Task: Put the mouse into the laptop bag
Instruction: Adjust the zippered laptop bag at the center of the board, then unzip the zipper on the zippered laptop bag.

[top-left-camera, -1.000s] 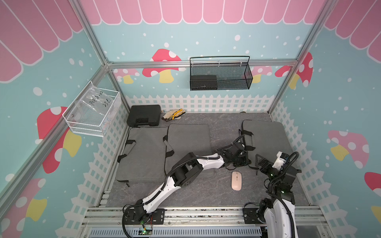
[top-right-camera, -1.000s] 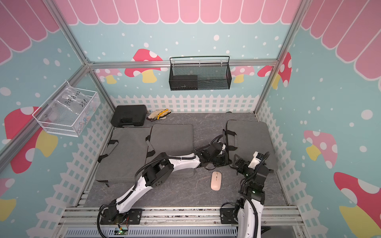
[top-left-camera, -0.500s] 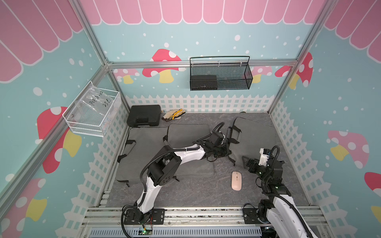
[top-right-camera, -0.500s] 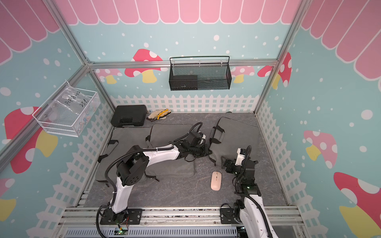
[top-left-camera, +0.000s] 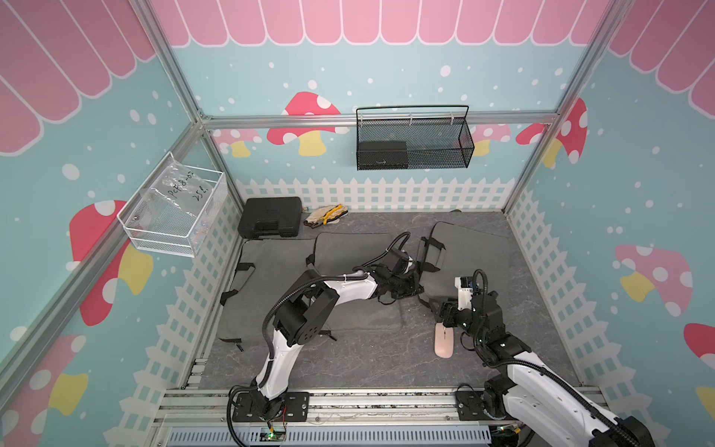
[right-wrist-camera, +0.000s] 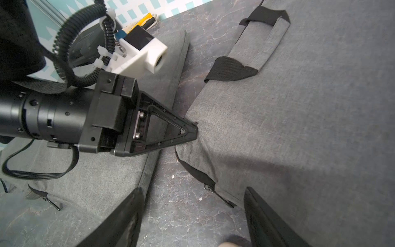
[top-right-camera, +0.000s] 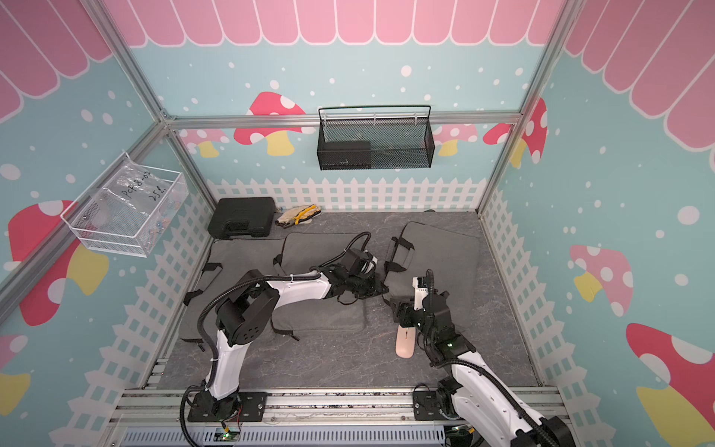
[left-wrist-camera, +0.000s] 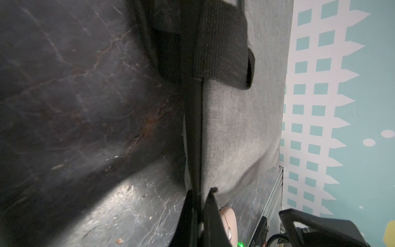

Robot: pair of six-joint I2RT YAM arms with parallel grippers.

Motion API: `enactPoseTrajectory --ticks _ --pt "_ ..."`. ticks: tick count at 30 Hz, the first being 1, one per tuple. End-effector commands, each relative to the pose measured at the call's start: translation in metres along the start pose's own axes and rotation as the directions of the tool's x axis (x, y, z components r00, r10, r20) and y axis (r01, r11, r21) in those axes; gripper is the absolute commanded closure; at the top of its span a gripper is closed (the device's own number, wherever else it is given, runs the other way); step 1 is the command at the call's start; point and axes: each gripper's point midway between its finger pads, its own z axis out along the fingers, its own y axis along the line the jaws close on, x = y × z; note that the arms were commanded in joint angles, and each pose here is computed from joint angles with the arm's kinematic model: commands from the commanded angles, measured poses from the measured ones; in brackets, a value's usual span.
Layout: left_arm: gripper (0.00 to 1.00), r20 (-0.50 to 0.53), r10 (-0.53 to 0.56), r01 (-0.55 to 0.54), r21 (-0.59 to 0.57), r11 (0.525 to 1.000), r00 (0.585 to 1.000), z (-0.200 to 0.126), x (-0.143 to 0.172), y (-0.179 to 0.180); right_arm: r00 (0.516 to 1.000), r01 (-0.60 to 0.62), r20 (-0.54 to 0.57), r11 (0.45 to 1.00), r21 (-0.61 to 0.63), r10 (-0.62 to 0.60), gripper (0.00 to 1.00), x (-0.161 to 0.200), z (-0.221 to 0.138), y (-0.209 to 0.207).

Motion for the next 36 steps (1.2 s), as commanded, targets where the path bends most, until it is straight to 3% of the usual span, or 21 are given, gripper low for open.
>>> enactPoseTrajectory --ticks 1,13,22,31,36 --pt "1.0 0.027 0.013 -0.015 0.055 0.998 1.0 -0.016 -0.004 -0.018 0.999 -0.024 -0.033 0.998 0.061 0.027 0.25 0.014 0.006 -0.008" --pt "1.0 0.033 0.022 -0.024 0.035 0.999 0.999 -0.028 0.004 -0.012 0.987 0.016 -0.16 0.995 0.1 0.0 0.25 0.047 0.027 -0.009" --pt "1.0 0.032 0.018 -0.019 0.05 0.999 0.999 -0.027 0.002 -0.016 0.968 0.067 -0.246 0.995 0.071 -0.048 0.34 0.067 0.032 0.008" --pt "1.0 0.036 0.01 -0.011 0.043 0.999 0.999 -0.028 0.005 -0.011 0.975 0.098 -0.206 0.991 0.093 -0.077 0.36 0.062 0.014 0.017" --pt "1.0 0.03 0.007 -0.009 0.05 0.999 1.0 -0.027 0.005 -0.011 0.967 0.108 -0.24 0.988 0.11 -0.079 0.35 0.071 0.021 0.012"
